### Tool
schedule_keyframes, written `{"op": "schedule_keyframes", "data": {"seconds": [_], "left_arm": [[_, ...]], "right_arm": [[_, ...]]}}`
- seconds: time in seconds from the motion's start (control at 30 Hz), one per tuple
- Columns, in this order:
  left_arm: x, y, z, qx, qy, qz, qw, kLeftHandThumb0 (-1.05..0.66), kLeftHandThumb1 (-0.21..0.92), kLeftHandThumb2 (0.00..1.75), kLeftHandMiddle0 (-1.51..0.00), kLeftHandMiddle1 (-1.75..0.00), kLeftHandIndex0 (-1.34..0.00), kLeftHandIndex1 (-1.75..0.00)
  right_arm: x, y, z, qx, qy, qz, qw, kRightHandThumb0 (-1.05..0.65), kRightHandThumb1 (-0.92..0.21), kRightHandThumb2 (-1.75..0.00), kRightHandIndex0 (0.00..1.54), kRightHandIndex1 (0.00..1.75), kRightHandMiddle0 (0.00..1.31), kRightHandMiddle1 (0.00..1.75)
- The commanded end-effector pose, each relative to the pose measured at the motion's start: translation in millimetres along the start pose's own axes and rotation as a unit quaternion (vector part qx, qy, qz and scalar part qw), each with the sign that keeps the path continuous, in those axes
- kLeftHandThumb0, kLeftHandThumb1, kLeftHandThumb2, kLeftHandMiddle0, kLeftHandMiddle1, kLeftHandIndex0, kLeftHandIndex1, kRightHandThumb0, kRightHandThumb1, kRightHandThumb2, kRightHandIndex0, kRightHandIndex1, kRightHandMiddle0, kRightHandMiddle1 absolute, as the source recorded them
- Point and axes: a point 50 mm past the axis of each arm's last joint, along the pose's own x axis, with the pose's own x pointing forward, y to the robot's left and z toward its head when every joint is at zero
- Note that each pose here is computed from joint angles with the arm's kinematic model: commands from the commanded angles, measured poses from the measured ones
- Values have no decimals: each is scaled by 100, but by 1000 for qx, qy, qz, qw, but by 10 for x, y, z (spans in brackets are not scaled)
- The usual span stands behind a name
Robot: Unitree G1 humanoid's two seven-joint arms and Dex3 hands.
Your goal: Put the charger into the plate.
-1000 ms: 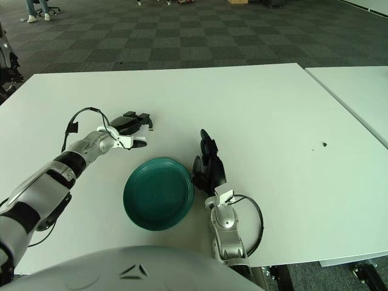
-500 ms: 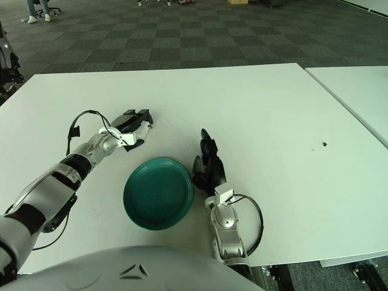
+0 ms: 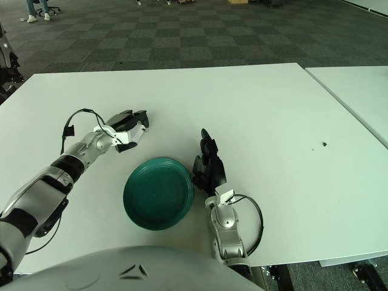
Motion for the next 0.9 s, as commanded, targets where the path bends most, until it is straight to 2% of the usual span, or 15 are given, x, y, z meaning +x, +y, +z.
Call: {"op": "schedule_keyframes", "data": {"seconds": [0.0, 0.07, 0.23, 0.33, 0.53, 0.67, 0.87], "left_arm": [[-122, 416, 63, 18, -47, 59, 997, 0, 13, 151, -77, -165, -54, -175], [-209, 577, 160, 17, -81, 88, 993, 0, 14, 151, -75, -169, -54, -175], [-349, 834, 390, 25, -134, 129, 982, 0, 11, 156, -74, -174, -56, -175], [-424, 918, 504, 32, -157, 141, 977, 0, 9, 158, -75, -174, -57, -174], [-552, 977, 701, 28, -191, 159, 968, 0, 6, 161, -78, -175, -59, -175], [-673, 890, 938, 7, -219, 142, 965, 0, 7, 161, -77, -175, -58, -175], [-719, 850, 1057, -6, -238, 124, 963, 0, 9, 159, -76, -175, -57, -175]], "right_arm": [[-292, -95, -426, -3, 131, -24, 991, -90, -92, -93, 1, 0, 0, 19], [-294, -95, -429, -3, 135, -25, 991, -90, -92, -93, 2, 0, 0, 18], [-297, -86, -437, -2, 139, -29, 990, -90, -92, -93, 2, 0, 0, 16], [-297, -83, -439, -2, 140, -29, 990, -89, -92, -93, 2, 0, 0, 15], [-302, -77, -450, -2, 140, -25, 990, -89, -92, -93, 2, 0, 0, 16], [-303, -59, -472, 4, 145, -21, 989, -88, -92, -93, 2, 0, 0, 17], [-299, -50, -484, 9, 151, -26, 988, -87, -92, -92, 2, 0, 0, 18]]}}
